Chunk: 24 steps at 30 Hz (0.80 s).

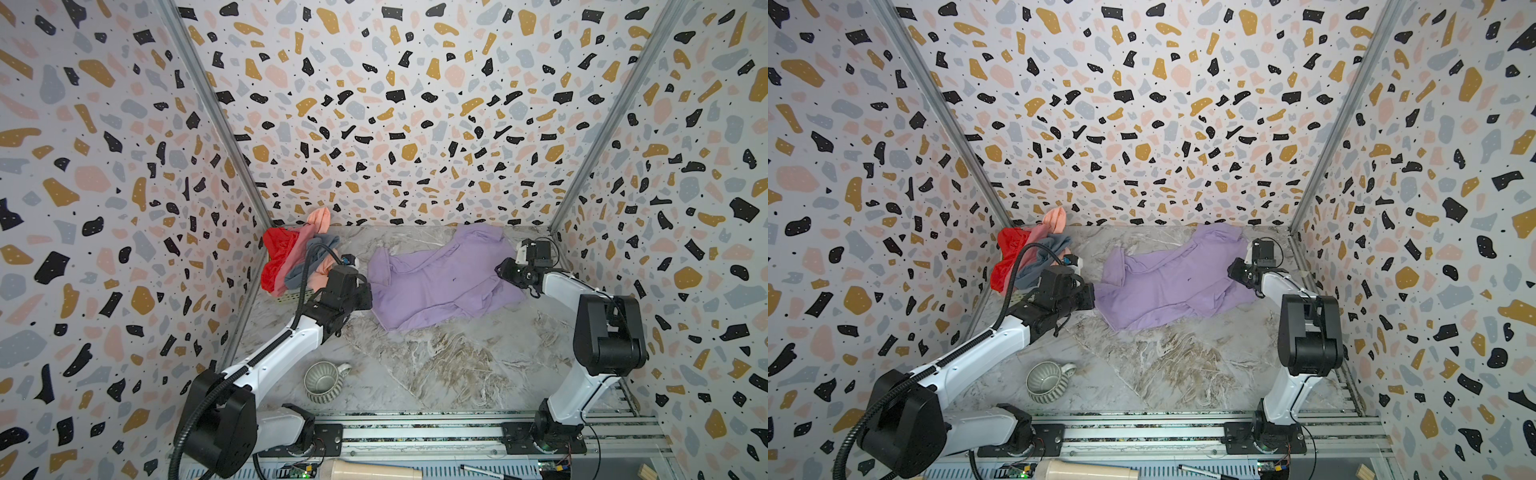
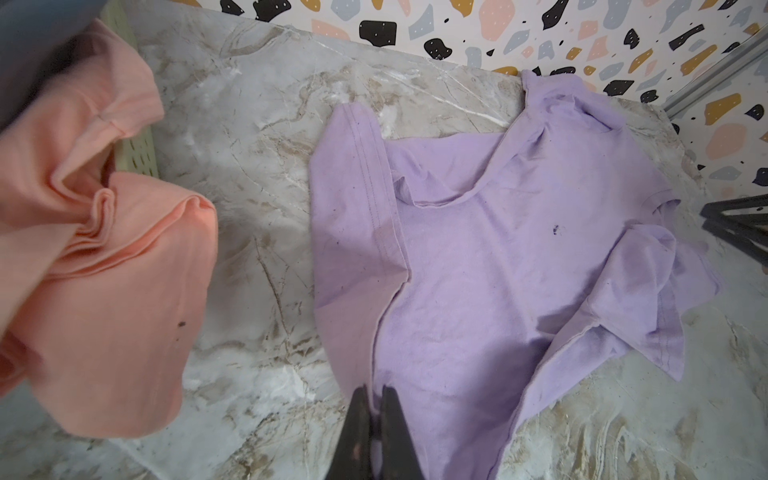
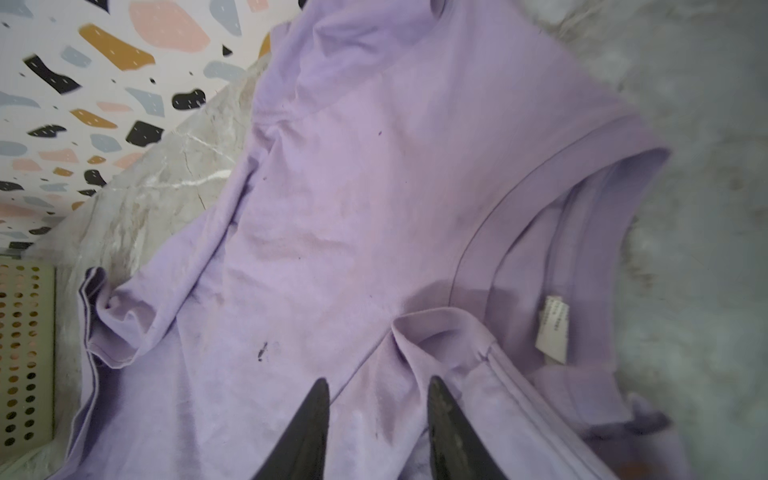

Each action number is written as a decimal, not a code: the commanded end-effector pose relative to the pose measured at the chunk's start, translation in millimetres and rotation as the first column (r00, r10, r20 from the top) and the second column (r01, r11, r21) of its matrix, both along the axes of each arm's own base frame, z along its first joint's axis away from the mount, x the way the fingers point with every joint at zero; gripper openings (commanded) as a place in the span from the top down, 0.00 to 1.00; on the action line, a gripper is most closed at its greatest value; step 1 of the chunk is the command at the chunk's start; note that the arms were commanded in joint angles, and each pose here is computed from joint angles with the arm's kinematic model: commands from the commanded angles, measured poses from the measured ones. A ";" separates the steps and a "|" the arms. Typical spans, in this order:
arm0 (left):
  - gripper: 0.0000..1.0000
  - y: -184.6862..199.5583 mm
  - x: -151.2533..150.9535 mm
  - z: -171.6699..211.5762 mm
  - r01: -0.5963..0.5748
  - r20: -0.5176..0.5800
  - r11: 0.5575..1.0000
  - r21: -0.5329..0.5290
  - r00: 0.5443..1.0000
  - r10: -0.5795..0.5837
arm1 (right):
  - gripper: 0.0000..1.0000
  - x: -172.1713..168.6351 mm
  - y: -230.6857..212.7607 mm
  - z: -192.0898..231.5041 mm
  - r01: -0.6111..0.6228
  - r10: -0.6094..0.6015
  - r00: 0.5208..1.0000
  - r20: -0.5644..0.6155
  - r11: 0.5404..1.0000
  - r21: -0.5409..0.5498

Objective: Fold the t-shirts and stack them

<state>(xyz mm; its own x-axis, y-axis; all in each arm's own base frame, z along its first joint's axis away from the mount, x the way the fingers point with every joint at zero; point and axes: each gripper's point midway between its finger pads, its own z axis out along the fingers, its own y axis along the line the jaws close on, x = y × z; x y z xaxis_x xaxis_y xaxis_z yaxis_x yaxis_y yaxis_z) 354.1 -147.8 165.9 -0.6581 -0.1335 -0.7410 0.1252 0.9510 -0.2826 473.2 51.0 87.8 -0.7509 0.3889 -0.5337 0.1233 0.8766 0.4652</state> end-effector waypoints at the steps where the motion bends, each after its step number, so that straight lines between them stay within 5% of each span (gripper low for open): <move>1: 1.00 -2.4 9.6 20.9 0.002 0.060 1.000 -0.017 0.998 -0.001 | 0.60 6.0 12.1 -3.7 -0.010 0.011 1.000 -0.007 1.000 0.024; 14: 1.00 -0.6 5.6 16.3 0.000 0.053 1.000 -0.014 0.999 0.000 | 0.52 -24.9 -6.3 -0.5 0.115 -0.115 0.993 -0.004 0.990 -0.086; 24: 1.00 -4.4 6.7 16.1 0.012 0.055 0.999 -0.032 0.998 -0.010 | 0.53 -31.2 -1.7 -18.4 0.107 -0.108 0.994 -0.026 0.993 -0.042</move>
<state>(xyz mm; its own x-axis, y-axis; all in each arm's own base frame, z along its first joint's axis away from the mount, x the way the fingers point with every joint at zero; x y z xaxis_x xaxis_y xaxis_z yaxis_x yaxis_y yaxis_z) 354.1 -148.9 167.2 -0.6576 -0.1342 -0.7413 0.1300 0.9490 -0.2872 440.1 47.0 79.1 -0.7188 0.4306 -0.5459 0.2231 0.8865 0.4055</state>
